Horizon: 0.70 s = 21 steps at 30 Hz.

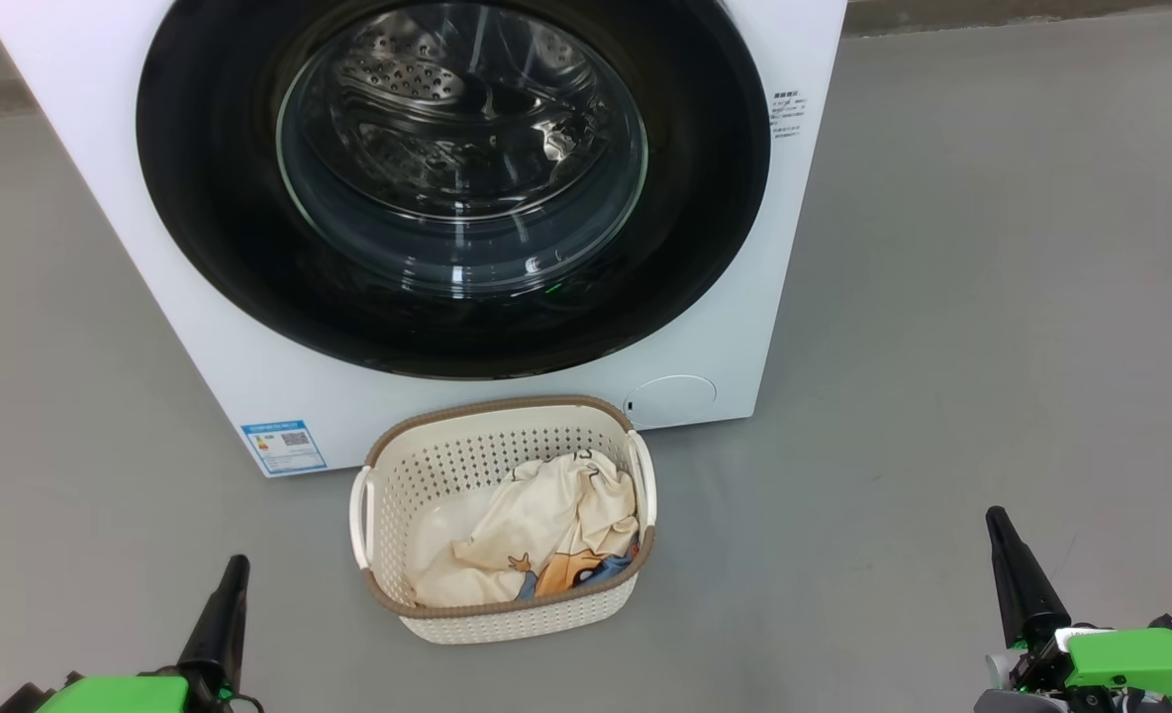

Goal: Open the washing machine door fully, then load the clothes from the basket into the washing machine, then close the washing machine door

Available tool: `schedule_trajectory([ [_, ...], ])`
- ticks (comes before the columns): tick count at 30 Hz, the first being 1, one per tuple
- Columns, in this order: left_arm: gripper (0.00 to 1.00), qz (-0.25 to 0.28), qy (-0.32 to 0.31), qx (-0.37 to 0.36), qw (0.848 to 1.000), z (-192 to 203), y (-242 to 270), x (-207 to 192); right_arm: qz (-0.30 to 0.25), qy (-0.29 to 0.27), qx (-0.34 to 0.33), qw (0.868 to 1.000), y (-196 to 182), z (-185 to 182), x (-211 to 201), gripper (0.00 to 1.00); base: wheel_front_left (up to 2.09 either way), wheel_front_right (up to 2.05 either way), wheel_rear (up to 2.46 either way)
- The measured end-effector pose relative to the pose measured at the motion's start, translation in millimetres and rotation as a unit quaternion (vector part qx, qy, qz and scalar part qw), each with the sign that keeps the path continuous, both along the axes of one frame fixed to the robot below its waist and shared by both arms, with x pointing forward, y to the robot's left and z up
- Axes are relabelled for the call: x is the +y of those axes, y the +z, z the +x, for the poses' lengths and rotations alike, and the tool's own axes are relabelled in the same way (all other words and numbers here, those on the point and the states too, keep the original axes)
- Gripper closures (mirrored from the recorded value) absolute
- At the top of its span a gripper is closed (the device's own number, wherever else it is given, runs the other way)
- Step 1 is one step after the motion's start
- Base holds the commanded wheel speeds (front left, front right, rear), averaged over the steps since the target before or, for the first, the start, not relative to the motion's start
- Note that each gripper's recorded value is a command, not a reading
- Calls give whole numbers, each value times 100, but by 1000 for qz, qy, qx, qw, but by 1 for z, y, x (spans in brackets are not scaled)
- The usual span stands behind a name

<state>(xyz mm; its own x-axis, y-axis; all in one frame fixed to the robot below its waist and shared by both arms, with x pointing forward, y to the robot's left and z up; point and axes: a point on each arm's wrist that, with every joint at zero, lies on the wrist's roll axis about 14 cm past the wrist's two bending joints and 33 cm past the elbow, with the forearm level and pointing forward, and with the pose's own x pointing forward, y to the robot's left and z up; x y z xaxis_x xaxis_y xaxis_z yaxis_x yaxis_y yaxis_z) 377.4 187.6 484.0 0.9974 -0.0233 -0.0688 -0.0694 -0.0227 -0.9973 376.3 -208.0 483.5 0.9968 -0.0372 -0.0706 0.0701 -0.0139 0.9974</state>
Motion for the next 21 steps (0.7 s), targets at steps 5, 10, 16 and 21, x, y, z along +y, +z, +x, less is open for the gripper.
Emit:
schedule_trajectory([
  [5, 100, 0, 0, 0, 1000, 0, 0, 0, 0, 0, 0, 1000, 0, 0, 0, 100, 0, 0, 0],
  [10, 100, 0, 0, 0, 1000, 0, 0, 0, 0, 0, 0, 1000, 0, 0, 0, 100, 0, 0, 0],
  [16, 0, -6, -1, 22, 1000, -6, -14, -3, 5, -2, 23, 1000, -15, -7, 1, 0, 0, 0, 0],
  [21, 0, -13, -4, 50, 999, -17, -33, -10, 8, -6, 49, 999, -32, -17, 1, 0, 0, 0, 0],
])
